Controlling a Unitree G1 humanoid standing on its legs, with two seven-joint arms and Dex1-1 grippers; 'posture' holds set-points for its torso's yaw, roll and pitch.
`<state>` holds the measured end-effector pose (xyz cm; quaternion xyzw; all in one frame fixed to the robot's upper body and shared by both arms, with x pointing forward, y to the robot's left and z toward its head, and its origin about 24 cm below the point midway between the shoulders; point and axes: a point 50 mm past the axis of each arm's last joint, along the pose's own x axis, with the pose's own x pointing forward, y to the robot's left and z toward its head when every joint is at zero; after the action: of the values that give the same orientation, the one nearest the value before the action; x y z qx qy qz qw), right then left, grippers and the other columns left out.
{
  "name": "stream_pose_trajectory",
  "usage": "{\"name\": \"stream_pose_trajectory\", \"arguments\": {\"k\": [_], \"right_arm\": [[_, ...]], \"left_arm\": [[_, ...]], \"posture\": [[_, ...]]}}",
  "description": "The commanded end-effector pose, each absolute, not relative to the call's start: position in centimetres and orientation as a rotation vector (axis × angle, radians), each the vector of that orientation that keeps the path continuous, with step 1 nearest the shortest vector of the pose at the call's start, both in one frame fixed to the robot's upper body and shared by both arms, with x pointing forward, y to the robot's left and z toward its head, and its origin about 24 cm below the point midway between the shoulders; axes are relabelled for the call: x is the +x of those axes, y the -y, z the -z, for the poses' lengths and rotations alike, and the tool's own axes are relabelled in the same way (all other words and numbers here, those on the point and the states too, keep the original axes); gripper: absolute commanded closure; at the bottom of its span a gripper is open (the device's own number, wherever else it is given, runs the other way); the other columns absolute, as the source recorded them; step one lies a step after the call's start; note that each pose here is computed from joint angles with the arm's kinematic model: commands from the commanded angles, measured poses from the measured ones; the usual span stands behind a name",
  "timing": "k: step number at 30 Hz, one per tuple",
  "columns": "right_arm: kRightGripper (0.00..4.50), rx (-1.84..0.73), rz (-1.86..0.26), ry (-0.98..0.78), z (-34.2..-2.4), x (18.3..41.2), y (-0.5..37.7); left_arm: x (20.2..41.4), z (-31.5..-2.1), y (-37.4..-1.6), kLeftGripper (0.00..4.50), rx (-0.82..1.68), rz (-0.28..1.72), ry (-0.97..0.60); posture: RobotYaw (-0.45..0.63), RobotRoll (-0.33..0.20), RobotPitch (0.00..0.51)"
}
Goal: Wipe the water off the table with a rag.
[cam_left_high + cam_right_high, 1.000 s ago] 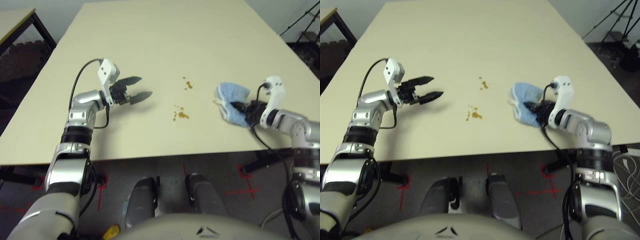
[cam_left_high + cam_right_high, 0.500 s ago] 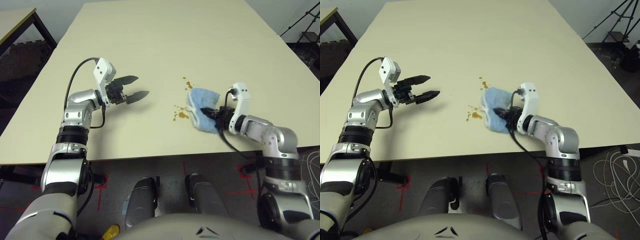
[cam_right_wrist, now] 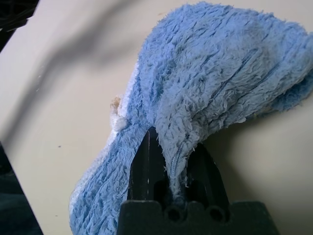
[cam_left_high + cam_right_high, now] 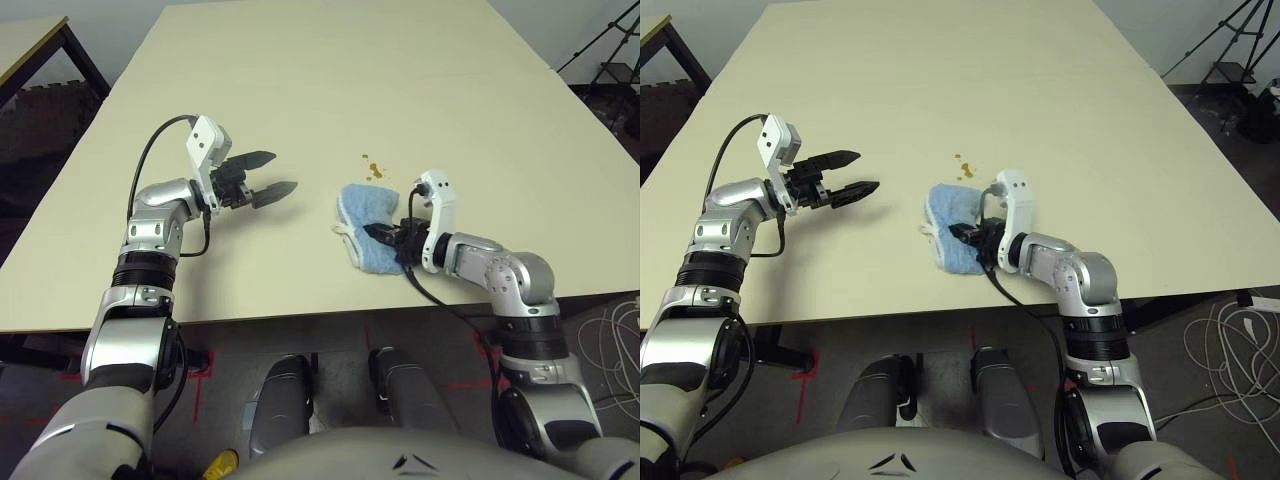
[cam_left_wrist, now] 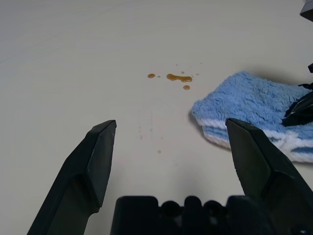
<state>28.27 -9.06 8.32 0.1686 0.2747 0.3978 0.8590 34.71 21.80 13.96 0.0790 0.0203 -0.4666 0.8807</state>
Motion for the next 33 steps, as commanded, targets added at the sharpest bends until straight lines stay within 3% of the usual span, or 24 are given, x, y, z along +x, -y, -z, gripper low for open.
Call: {"name": "stream_pose_trajectory", "arguments": {"k": [1,7,22,33], "right_arm": [[4.40,0.384,-0.943,-0.648,-7.5,27.3,6.7],[4.40,0.380,-0.931,-0.636,-7.8,27.7,7.3],[4.40,0.355,-0.799,-0.586,-9.0,29.8,12.8],[4.40,0.290,-0.671,-0.565,-10.8,31.1,19.5]], "left_arm": [[34.5,-14.0,-22.0,0.00,0.177,0.976,-0.053],[34.6,-13.9,-21.9,0.00,0.175,0.977,-0.052],[34.7,-13.8,-21.5,0.00,0.169,0.981,-0.046],[34.8,-13.7,-21.4,0.00,0.168,0.982,-0.049]], "posture": [[-0.12,0.000,0.136],[-0.12,0.000,0.135],[-0.13,0.000,0.131],[-0.14,0.000,0.137]]}}
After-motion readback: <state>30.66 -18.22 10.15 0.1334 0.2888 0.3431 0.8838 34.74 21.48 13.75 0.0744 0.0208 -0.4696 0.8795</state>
